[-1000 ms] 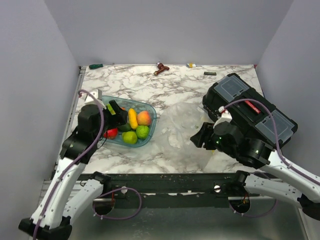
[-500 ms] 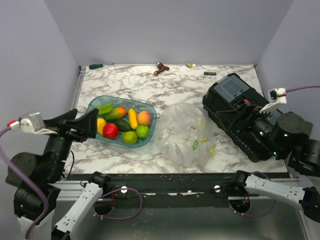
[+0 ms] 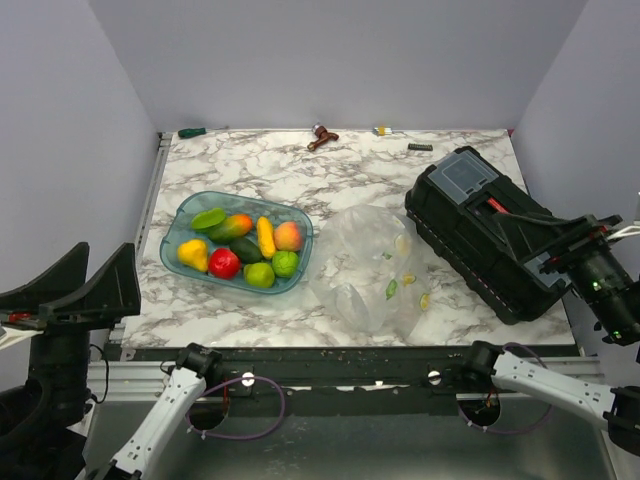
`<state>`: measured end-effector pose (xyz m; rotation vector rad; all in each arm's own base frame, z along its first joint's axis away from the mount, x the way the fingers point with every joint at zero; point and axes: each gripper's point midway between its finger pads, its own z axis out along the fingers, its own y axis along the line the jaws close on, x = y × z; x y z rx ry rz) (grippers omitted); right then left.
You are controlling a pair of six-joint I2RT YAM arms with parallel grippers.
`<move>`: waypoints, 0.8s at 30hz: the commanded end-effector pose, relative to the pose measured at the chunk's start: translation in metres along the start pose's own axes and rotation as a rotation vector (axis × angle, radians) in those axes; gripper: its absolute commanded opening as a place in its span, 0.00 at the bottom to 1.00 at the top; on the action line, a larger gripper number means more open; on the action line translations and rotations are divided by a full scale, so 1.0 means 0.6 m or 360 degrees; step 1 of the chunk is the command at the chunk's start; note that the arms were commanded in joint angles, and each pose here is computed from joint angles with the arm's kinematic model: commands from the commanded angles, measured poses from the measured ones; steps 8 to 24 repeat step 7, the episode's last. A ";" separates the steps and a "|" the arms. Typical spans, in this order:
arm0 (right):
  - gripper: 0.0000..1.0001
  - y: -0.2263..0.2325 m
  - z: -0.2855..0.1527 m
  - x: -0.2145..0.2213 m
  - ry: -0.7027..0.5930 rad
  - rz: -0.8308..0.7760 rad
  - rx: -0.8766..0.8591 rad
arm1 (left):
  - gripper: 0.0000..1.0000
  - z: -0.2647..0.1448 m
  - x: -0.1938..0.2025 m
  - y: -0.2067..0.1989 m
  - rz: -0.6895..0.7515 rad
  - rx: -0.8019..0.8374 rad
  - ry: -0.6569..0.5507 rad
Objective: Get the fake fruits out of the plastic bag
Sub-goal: Reset both arms
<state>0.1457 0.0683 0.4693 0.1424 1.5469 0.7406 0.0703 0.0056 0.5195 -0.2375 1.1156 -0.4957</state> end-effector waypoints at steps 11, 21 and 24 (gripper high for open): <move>1.00 0.005 0.000 -0.010 -0.0143 0.0039 -0.0086 | 0.99 -0.013 -0.002 0.018 0.0043 -0.0075 -0.0010; 1.00 0.005 0.000 -0.010 -0.0143 0.0039 -0.0086 | 0.99 -0.013 -0.002 0.018 0.0043 -0.0075 -0.0010; 1.00 0.005 0.000 -0.010 -0.0143 0.0039 -0.0086 | 0.99 -0.013 -0.002 0.018 0.0043 -0.0075 -0.0010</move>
